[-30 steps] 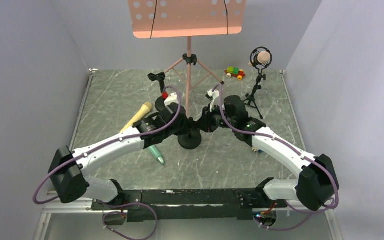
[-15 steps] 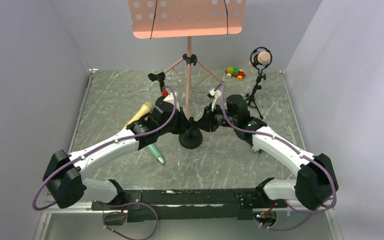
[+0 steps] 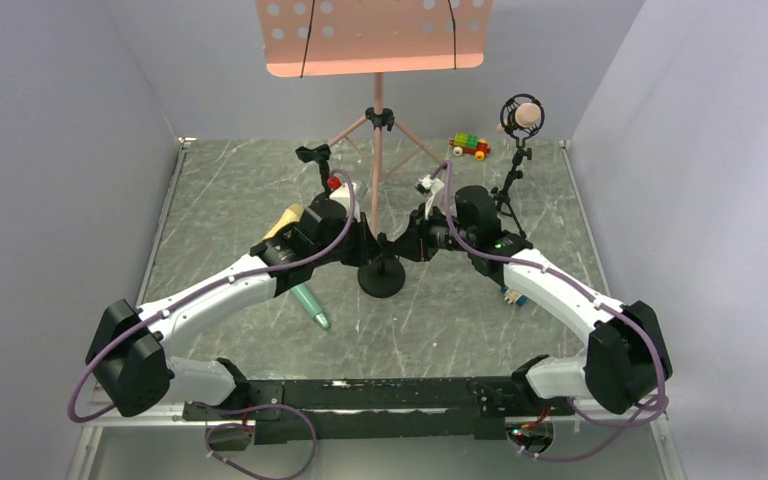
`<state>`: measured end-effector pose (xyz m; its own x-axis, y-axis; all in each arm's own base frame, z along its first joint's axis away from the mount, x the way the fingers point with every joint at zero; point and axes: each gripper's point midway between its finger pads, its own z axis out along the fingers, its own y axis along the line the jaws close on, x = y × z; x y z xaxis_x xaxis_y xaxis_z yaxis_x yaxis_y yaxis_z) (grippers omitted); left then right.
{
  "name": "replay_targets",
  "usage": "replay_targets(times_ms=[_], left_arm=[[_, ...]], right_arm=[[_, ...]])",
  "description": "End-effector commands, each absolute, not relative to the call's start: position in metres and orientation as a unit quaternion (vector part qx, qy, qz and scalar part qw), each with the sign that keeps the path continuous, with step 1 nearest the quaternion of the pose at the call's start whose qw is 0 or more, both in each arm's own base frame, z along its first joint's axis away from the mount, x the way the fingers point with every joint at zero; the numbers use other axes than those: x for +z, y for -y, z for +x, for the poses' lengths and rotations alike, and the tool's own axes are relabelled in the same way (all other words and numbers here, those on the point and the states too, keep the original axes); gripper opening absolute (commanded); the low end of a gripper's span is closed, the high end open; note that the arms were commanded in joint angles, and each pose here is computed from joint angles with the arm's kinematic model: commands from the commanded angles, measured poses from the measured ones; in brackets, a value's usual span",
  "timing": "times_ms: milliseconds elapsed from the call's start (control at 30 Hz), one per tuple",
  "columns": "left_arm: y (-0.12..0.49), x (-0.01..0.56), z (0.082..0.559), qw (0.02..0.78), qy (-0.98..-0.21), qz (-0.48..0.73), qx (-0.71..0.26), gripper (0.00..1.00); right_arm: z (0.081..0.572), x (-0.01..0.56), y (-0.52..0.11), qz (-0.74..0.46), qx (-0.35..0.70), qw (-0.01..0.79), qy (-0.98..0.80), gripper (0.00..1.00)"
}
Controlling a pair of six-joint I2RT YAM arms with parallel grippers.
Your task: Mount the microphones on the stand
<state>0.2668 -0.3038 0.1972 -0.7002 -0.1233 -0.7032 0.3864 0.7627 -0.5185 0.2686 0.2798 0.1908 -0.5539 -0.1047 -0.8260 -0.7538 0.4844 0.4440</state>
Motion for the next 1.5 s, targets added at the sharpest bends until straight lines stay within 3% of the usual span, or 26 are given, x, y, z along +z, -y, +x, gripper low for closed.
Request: replay_targets(times_ms=[0, 967, 1300, 1467], left_arm=[[0.297, 0.191, 0.265, 0.377, -0.851, 0.141, -0.338, 0.00], [0.310, 0.188, 0.256, 0.369, -0.789, 0.240, -0.429, 0.00], [0.312, 0.208, 0.266, 0.360, -0.808, 0.178, -0.432, 0.00], [0.314, 0.213, 0.269, 0.356, -0.825, 0.152, -0.412, 0.16]], right_arm=[[0.295, 0.158, -0.249, -0.243, 0.363, 0.380, -0.815, 0.00], [0.303, 0.132, -0.249, -0.243, 0.388, 0.332, -0.825, 0.00], [0.303, 0.156, -0.252, -0.266, 0.362, 0.370, -0.814, 0.00], [0.302, 0.161, -0.257, -0.265, 0.342, 0.380, -0.817, 0.00]])
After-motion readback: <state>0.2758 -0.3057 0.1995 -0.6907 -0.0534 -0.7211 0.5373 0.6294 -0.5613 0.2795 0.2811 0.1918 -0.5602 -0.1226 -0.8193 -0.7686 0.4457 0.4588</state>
